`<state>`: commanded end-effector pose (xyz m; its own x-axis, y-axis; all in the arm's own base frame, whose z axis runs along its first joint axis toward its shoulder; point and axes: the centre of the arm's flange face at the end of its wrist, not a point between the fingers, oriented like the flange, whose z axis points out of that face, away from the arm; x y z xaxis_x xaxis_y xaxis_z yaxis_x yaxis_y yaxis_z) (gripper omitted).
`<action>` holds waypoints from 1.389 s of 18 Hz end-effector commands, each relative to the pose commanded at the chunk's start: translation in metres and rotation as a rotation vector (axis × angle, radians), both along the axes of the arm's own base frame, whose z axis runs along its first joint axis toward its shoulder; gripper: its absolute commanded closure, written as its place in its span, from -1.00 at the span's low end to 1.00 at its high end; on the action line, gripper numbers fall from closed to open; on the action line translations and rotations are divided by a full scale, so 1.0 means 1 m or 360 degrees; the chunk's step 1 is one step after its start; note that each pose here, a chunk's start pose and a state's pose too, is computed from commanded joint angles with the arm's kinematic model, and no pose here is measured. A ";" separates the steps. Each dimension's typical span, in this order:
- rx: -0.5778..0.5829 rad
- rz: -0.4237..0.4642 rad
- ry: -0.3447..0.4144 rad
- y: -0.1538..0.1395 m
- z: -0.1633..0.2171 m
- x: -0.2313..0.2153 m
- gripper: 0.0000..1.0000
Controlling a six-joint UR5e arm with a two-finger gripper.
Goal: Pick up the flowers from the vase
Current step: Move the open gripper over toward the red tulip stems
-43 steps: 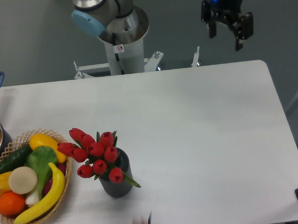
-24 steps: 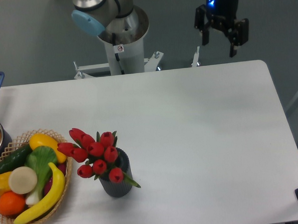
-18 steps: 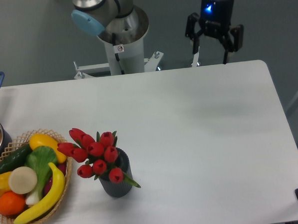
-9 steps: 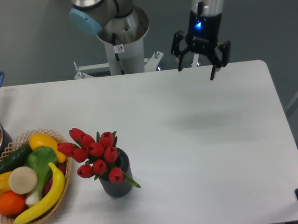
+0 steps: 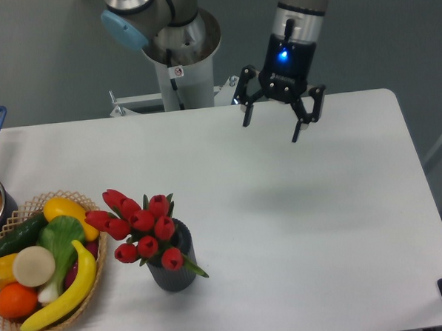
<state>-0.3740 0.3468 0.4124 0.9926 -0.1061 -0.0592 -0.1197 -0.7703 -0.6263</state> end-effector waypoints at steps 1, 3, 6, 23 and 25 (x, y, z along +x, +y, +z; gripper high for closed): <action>0.0011 -0.0012 0.0017 0.005 0.000 0.002 -1.00; 0.0007 -0.0029 -0.0009 0.016 -0.006 0.006 -1.00; 0.0056 -0.0086 -0.0005 0.033 -0.010 0.012 -1.00; 0.0349 -0.0260 -0.0191 0.076 -0.029 0.021 -1.00; 0.0338 -0.0270 -0.0185 0.079 -0.030 0.022 -1.00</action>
<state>-0.3524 0.4258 0.3827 0.9632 -0.2683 0.0155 -0.1532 -0.5956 -0.7885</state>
